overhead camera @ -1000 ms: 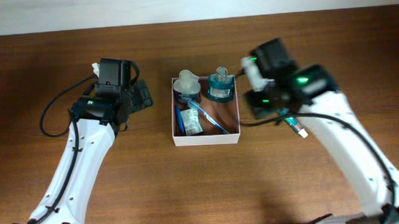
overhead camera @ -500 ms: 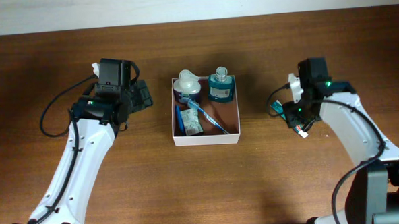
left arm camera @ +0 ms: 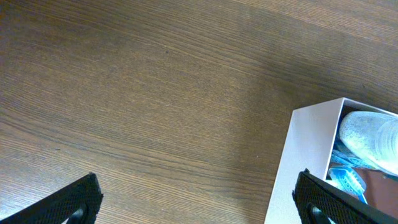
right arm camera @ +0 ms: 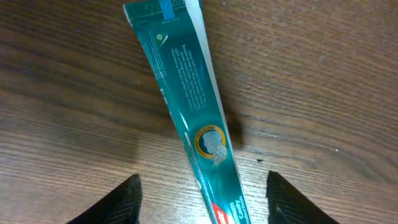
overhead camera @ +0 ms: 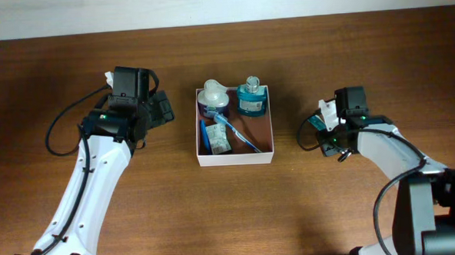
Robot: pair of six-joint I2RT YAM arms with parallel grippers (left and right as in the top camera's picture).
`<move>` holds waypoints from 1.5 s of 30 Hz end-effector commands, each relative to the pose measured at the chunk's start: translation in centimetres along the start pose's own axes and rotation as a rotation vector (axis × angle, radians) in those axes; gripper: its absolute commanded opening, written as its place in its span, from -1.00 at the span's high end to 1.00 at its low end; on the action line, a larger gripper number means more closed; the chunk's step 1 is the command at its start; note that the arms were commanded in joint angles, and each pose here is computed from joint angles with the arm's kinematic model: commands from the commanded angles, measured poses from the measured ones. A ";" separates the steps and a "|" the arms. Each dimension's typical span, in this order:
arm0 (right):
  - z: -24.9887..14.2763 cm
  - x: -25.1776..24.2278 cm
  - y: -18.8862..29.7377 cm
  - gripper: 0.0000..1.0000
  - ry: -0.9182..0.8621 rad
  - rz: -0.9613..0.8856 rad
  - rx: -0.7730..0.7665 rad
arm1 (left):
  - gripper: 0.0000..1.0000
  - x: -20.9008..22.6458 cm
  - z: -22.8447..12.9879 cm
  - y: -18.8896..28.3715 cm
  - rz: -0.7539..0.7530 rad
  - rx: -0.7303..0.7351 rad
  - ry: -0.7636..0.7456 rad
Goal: Pack container
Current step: 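Move the right gripper back and grasp the teal toothpaste tube, then carry the toothpaste tube into the box and open the right gripper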
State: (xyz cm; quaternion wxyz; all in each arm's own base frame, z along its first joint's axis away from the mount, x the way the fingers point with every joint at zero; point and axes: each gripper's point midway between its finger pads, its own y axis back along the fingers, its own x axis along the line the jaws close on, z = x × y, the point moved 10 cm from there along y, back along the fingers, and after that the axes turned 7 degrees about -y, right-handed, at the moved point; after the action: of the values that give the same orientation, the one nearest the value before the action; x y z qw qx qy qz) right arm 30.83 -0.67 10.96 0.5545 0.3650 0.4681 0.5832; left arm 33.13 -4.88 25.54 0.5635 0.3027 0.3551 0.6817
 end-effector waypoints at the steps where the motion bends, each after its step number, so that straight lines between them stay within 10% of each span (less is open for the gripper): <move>1: -0.6 0.1 -1.2 -0.05 0.008 0.017 0.032 | -0.99 0.2 0.1 -0.2 0.016 0.002 0.005; 19: -0.5 0.2 -1.4 0.91 -0.050 0.021 0.039 | -0.99 0.2 0.1 -0.2 0.016 0.002 0.005; 25: 1.5 0.0 1.3 0.92 -0.102 0.050 0.034 | -0.99 0.2 0.1 -0.2 0.016 0.002 0.005; 31: 5.5 2.7 10.1 0.92 -0.157 0.466 -0.042 | -0.99 0.2 0.1 -0.2 0.016 0.002 0.005; 45: 6.9 15.3 13.9 0.92 0.223 0.547 -0.184 | -0.99 0.2 0.1 -0.2 0.016 0.002 0.005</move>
State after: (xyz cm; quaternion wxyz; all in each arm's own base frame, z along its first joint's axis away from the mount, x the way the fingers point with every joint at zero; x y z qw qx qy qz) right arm 31.32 14.46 25.03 0.3434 0.3876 0.3386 0.7856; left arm 33.13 -4.88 25.53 0.5635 0.3028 0.3553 0.6816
